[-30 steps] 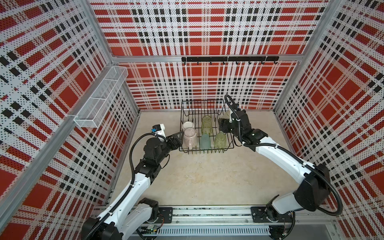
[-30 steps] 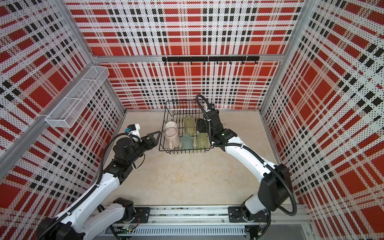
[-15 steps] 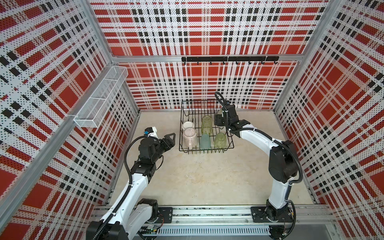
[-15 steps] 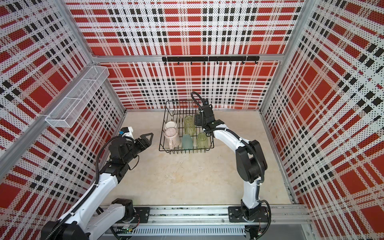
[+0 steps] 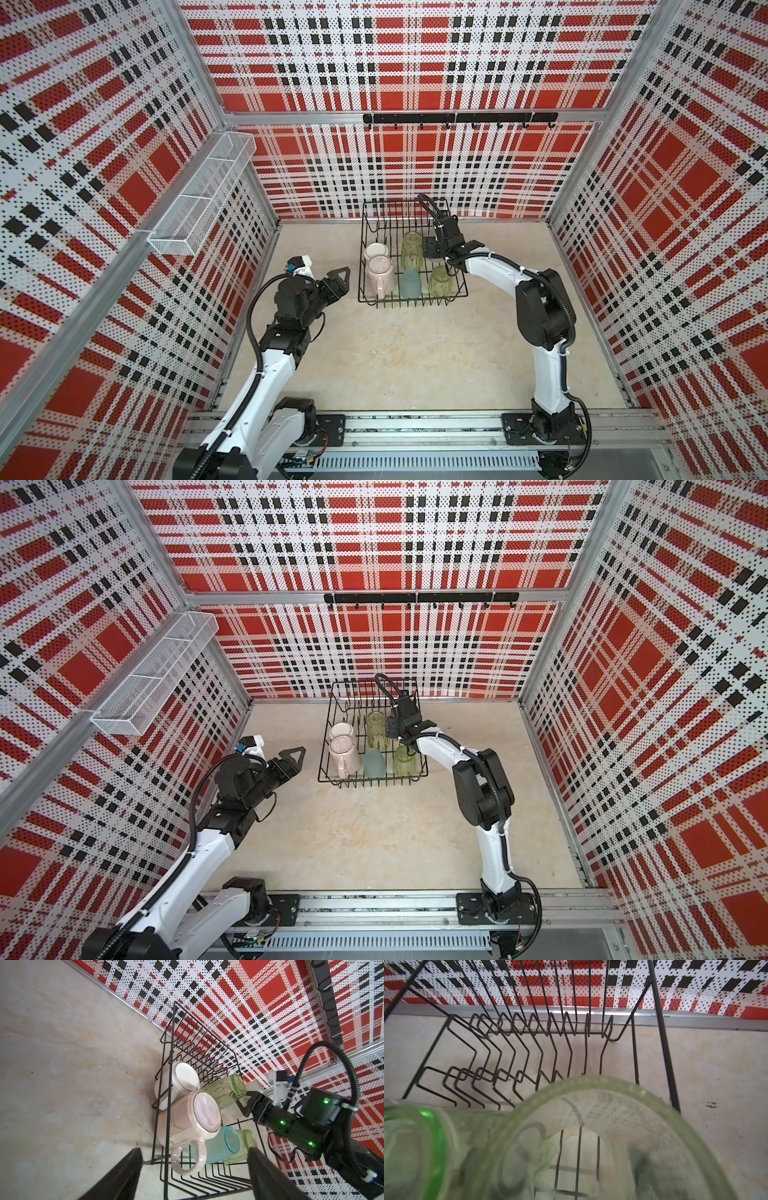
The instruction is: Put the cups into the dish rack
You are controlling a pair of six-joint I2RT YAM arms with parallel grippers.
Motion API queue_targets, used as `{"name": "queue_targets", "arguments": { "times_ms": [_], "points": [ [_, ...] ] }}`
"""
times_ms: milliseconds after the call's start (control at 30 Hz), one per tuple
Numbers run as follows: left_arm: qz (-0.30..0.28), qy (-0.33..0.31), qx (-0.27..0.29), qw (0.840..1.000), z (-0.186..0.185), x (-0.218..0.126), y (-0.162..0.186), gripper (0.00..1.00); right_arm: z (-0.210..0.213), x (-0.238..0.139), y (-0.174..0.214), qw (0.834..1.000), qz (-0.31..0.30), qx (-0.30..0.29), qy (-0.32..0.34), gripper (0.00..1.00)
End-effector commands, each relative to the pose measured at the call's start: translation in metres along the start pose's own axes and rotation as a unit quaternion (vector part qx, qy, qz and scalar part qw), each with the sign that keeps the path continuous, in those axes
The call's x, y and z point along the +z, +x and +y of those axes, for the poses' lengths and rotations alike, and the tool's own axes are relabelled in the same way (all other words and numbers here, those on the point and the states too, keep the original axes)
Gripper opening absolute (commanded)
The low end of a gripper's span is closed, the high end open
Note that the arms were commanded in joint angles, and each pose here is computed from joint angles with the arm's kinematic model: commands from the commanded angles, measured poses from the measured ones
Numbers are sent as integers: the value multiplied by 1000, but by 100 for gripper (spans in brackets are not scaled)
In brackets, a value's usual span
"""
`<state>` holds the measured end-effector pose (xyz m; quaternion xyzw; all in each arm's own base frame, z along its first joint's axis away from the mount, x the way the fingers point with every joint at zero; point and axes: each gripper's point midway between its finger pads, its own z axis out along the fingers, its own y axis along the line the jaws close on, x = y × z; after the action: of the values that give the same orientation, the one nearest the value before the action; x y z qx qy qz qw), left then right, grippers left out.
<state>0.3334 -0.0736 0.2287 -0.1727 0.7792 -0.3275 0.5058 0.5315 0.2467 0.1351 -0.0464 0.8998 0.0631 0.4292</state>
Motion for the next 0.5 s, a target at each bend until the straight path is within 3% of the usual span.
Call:
{"name": "queue_targets", "arguments": {
  "times_ms": [0, 467],
  "points": [
    [5, -4, 3, 1000, 4, -3, 2, 83, 0, 7, -9, 1000, -8, -15, 8, 70],
    [9, -4, -5, 1000, 8, -6, 9, 83, -6, 29, 2, 999, -14, -34, 27, 71]
  ]
}}
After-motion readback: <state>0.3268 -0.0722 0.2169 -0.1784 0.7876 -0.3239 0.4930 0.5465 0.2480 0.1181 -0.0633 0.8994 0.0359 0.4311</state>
